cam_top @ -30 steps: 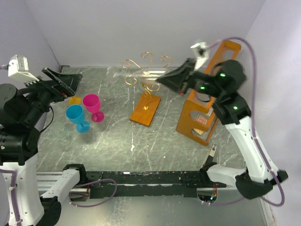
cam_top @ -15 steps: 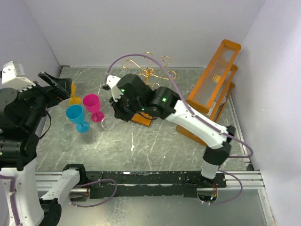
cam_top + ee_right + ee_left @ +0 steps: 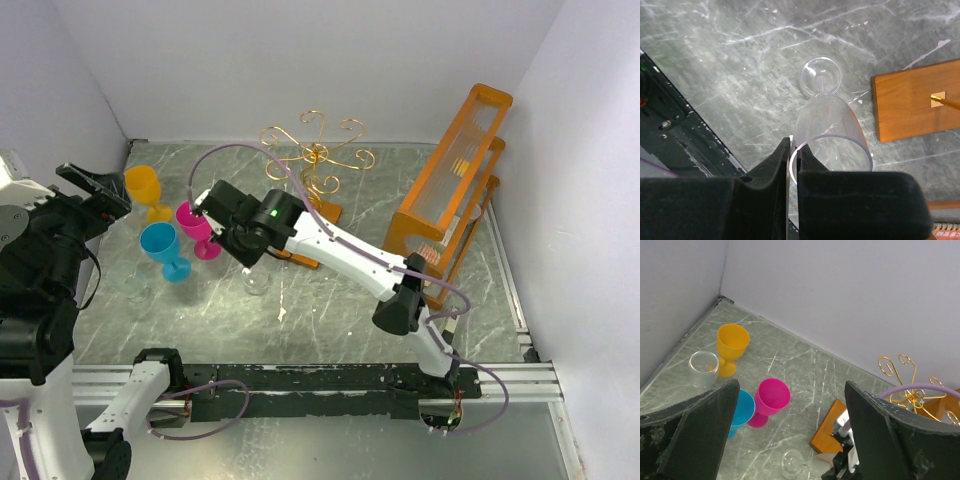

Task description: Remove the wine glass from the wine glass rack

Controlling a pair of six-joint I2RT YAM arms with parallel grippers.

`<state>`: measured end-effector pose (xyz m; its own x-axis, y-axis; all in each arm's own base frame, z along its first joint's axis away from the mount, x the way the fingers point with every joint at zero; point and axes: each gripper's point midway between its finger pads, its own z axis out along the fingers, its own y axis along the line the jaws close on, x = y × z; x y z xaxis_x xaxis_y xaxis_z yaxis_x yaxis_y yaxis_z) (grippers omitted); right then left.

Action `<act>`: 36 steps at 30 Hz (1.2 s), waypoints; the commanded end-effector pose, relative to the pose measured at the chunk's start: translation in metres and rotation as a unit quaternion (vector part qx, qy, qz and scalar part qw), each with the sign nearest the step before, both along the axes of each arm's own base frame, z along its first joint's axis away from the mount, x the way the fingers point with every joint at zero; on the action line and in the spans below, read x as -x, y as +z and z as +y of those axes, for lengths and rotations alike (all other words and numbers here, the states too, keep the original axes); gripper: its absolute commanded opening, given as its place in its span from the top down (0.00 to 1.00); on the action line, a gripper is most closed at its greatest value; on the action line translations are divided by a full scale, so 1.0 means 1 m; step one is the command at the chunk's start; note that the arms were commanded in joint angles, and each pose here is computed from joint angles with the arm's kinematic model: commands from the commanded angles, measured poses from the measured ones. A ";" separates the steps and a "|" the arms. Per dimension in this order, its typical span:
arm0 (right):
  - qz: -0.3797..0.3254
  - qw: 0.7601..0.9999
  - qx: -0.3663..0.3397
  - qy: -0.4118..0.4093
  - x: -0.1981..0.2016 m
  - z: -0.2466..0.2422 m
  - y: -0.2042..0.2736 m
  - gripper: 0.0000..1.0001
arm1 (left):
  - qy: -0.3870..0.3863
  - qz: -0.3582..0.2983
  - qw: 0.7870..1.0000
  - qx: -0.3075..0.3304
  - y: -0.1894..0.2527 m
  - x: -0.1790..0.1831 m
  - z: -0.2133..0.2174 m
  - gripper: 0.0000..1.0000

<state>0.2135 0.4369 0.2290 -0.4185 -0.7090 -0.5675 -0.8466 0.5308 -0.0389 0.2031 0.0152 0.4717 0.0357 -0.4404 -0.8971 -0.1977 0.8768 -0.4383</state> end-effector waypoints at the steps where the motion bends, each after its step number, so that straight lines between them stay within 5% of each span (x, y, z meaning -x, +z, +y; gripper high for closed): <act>1: -0.007 1.000 0.010 -0.009 -0.002 0.001 -0.001 1.00 | 0.020 -0.006 1.000 -0.017 0.006 0.009 0.009 0.03; 9: 0.007 1.000 0.025 -0.005 -0.002 0.009 -0.023 1.00 | 0.007 -0.008 1.000 -0.020 0.007 0.007 0.004 0.04; 21: -0.018 1.000 0.001 -0.019 -0.015 0.009 -0.002 0.52 | -0.001 -0.010 1.000 -0.025 0.008 0.002 0.001 0.03; 30: -0.094 0.985 -0.132 -0.050 -0.035 -0.011 0.104 0.20 | -0.081 -0.009 0.994 -0.078 0.004 -0.017 -0.023 0.01; 36: -0.222 0.938 -0.238 -0.115 -0.051 -0.085 0.209 0.03 | -0.176 -0.031 0.973 -0.147 0.016 -0.034 -0.053 0.01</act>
<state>0.2477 0.4011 0.3398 -0.3377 -0.4811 -0.8091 -0.7657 0.6402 -0.0611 0.2241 -0.0123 0.4709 -0.0431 -0.2797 -0.9591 -0.0201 0.9601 -0.2790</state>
